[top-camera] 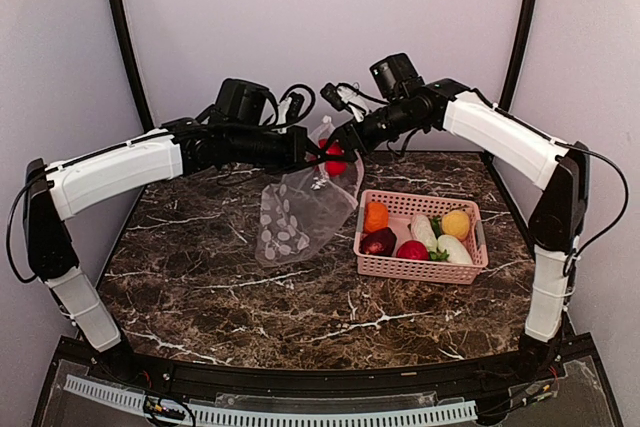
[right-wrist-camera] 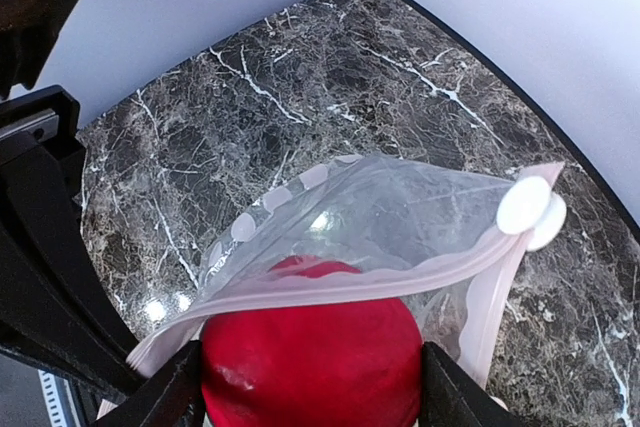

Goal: Place the food in the zip-top bag and seal the zipper
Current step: Place the fake fruit in the zipper food storage bag, then adjust the zipper food storage bag at the center of the board.

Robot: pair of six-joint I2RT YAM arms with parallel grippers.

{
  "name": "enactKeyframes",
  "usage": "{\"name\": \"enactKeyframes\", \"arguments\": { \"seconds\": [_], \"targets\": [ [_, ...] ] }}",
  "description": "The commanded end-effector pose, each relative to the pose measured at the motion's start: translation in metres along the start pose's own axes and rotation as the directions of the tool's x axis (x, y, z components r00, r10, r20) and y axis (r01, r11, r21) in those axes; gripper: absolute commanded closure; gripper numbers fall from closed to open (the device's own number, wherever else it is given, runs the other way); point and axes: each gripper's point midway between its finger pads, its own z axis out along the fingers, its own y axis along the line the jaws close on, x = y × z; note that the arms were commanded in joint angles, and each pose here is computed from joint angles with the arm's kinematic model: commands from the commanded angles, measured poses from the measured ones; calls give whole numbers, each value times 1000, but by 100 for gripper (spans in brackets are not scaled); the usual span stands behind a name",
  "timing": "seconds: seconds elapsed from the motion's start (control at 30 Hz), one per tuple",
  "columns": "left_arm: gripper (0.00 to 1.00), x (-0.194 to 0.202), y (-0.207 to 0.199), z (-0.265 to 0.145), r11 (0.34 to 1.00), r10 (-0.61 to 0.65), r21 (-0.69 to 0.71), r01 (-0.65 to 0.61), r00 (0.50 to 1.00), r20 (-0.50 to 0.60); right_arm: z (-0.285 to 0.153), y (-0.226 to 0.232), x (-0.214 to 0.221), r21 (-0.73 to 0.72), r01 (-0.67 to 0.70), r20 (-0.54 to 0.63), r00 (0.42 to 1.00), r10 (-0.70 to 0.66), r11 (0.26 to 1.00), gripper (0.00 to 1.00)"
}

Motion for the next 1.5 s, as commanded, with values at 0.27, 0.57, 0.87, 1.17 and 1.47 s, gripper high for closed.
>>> {"name": "enactKeyframes", "arguments": {
  "seconds": [0.27, 0.57, 0.87, 1.17, 1.47],
  "targets": [
    [99, -4, 8, -17, 999, -6, -47, 9, 997, 82, -40, 17, -18, 111, 136, 2, 991, -137, 984, 5],
    [99, -2, 12, -17, 998, -15, -55, 20, 996, 92, -29, -12, 18, 195, 23, -62, 998, -11, 980, 30],
    [99, 1, 11, -19, 999, -8, -52, 12, 997, 78, 4, -16, 25, 127, -47, -99, 993, 60, 991, 54],
    [99, -10, 30, -47, 957, 118, -267, -110, 993, 13, -43, -23, -70, 272, 108, 113, 983, -143, 956, 100],
    [99, -50, 28, -90, 916, 214, -378, -133, 960, 182, -81, -5, -120, 320, 169, 309, 911, -271, 932, 100]
  ]
}}
